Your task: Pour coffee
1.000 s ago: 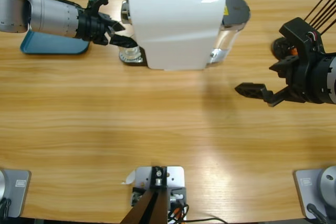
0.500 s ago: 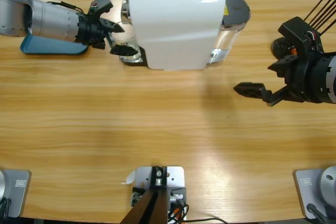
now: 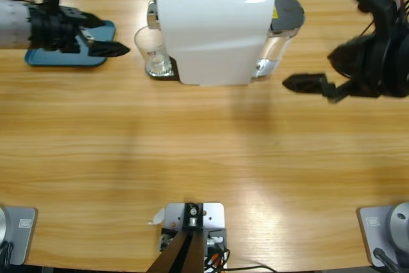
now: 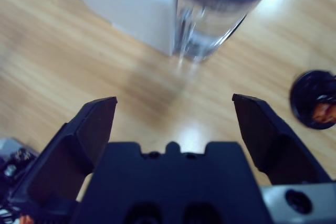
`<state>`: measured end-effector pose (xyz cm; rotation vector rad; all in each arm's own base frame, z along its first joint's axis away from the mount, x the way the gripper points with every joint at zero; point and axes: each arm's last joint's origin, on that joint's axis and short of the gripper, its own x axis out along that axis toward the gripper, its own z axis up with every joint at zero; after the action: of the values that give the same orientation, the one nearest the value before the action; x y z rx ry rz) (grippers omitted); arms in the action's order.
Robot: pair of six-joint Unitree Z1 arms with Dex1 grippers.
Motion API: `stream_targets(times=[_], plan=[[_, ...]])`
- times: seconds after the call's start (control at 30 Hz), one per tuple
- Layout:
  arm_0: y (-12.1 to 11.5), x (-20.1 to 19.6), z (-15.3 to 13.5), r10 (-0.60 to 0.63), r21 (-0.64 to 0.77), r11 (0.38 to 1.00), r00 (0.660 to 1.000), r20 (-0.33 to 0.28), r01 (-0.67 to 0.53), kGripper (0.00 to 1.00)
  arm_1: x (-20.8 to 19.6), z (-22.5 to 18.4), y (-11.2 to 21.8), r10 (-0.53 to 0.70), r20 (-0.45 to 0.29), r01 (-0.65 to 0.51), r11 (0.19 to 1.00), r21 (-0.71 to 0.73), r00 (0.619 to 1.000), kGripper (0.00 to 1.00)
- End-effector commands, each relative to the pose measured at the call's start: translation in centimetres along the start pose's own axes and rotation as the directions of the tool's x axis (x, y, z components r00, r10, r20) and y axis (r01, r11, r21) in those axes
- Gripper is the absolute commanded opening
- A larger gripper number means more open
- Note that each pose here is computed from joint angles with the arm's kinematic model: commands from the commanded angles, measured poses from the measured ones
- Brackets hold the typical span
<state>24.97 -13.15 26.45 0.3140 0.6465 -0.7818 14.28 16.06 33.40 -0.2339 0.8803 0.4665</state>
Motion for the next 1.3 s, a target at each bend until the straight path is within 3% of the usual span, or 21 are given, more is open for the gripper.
stream_targets(times=[0.03, 0.07, 0.1, 0.2, 0.27, 0.37, 0.43, 0.53, 0.6, 0.73, 1.03, 1.3], plan=[[-4.6, -5.6, -3.7, 0.021, -0.233, 0.97, 0.98, -0.197, -0.067, 1.0, -0.7, 5.8, -3.5, 0.055, 0.045, -0.054, 0.998, -0.026, 0.997, 0.482], [-5.0, -6.2, -4.1, 0.016, -0.245, 0.967, 0.978, -0.209, -0.068, 1.0, -0.9, 6.5, -3.8, 0.086, 0.062, -0.084, 0.996, -0.027, 0.994, 0.114], [-5.4, -6.8, -4.5, 0.015, -0.245, 0.967, 0.975, -0.22, -0.07, 0.999, -1.2, 7.3, -4.0, 0.093, 0.08, -0.092, 0.996, -0.02, 0.992, 0.0], [-6.2, -8.3, -5.7, 0.029, -0.222, 0.971, 0.965, -0.262, -0.09, 0.994, -1.2, 9.0, -4.2, 0.097, 0.055, -0.097, 0.995, -0.006, 0.994, 0.0], [-6.4, -9.3, -5.7, 0.037, -0.24, 0.966, 0.972, -0.233, -0.094, 0.996, -1.1, 10.6, -4.1, 0.109, -0.016, -0.109, 0.994, 0.016, 0.994, 0.0], [-6.4, -10.2, -5.6, 0.055, -0.307, 0.944, 0.974, -0.22, -0.122, 1.0, -1.0, 12.6, -4.5, -0.019, -0.103, 0.026, 0.997, 0.066, 0.994, 0.0], [-6.4, -10.4, -5.5, 0.063, -0.32, 0.938, 0.973, -0.223, -0.135, 1.0, -0.6, 13.9, -4.5, -0.046, -0.14, 0.055, 0.997, 0.057, 0.989, 0.0], [-6.0, -10.5, -4.5, 0.096, -0.385, 0.897, 0.945, -0.312, -0.218, 1.0, 0.8, 16.0, -4.1, -0.049, -0.208, 0.059, 0.997, 0.044, 0.977, 0.0], [-5.9, -9.9, -4.1, 0.085, -0.385, 0.895, 0.932, -0.352, -0.227, 1.0, 1.1, 17.7, -3.0, -0.023, -0.198, 0.03, 0.999, 0.031, 0.98, 0.0], [-5.8, -8.8, -4.1, 0.078, -0.382, 0.895, 0.922, -0.379, -0.233, 1.0, 2.0, 19.7, -2.3, 0.03, -0.163, -0.021, 0.998, 0.053, 0.986, 0.0], [-5.7, -7.2, -4.6, 0.06, -0.409, 0.88, 0.909, -0.412, -0.243, 1.0, 6.2, 20.4, -2.8, 0.095, -0.226, -0.073, 0.992, 0.103, 0.97, 0.0], [-5.7, -6.9, -4.7, 0.06, -0.405, 0.881, 0.907, -0.417, -0.244, 1.0, 6.2, 20.0, -1.0, 0.045, -0.246, -0.036, 0.999, 0.039, 0.968, 0.0]])
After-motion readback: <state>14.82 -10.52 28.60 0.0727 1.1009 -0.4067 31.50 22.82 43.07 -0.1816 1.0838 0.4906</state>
